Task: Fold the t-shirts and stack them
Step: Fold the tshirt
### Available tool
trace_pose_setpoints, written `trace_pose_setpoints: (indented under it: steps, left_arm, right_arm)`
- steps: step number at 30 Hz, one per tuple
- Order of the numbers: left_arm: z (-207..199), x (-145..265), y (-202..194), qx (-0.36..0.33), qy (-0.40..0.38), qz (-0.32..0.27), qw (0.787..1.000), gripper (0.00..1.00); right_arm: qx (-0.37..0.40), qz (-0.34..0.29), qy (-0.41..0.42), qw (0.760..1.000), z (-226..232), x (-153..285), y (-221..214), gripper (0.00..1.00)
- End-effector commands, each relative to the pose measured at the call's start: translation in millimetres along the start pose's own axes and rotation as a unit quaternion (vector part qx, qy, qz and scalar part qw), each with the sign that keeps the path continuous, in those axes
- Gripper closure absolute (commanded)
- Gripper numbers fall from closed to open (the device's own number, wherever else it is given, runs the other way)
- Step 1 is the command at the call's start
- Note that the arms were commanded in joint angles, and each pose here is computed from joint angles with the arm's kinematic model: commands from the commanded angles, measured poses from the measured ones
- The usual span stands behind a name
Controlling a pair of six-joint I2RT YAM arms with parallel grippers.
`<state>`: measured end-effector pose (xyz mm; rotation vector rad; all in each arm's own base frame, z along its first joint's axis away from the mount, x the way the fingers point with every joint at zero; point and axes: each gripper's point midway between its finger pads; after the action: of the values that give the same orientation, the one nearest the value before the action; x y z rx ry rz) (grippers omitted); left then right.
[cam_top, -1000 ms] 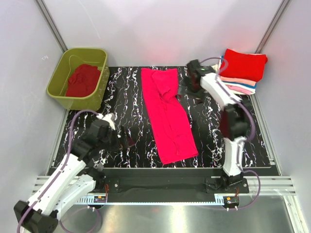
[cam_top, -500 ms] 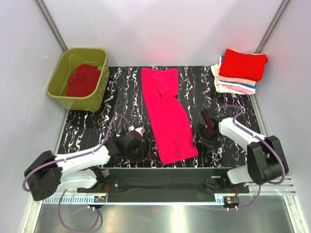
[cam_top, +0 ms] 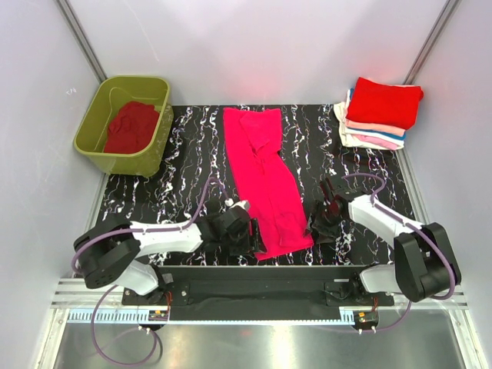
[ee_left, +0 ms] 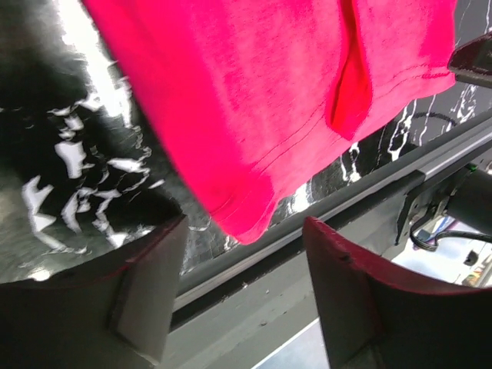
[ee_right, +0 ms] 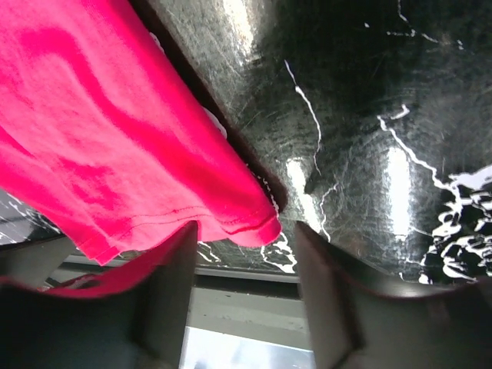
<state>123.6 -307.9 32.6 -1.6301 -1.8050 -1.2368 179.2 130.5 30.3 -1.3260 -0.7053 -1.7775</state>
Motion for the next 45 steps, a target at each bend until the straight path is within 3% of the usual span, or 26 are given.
trace_pose_setpoints:
  steps: [1,2,8,13,18,33,45]
  left_arm:
    - [-9,-8,8,-0.004,0.001,-0.017,1.000,0.37]
    - [-9,-9,8,-0.003,0.000,-0.017,1.000,0.44]
    - [-11,-8,9,-0.007,-0.002,-0.021,1.000,0.72]
    - [-8,-2,9,-0.003,0.004,-0.024,1.000,1.00]
    - [0,17,7,0.009,0.016,-0.039,0.999,1.00]
    - [13,87,-16,0.068,0.020,-0.086,0.994,1.00]
    - [24,113,2,0.045,0.079,-0.110,0.990,0.99]
  right_arm:
    - [0.000,0.006,0.014,1.000,6,-6,0,0.44]
    - [-0.001,0.008,0.015,1.000,7,-8,0,0.55]
    - [0.001,0.013,0.015,1.000,8,-10,0,0.80]
    - [0.003,0.017,0.018,1.000,7,-9,-4,1.00]
    - [-0.001,0.014,0.035,0.999,5,5,-13,1.00]
    - [-0.012,0.043,0.099,0.994,19,47,-97,1.00]
    - [0.012,-0.031,0.095,0.995,57,67,-64,1.00]
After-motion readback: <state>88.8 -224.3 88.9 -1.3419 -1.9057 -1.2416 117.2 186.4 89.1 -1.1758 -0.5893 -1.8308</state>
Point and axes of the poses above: each gripper's point midway between its finger pads, its own x axis back along the fingers, its own z axis along the line the jaws close on, y = z × x, and after that the axes turned 12 degrees about -x, right-handed
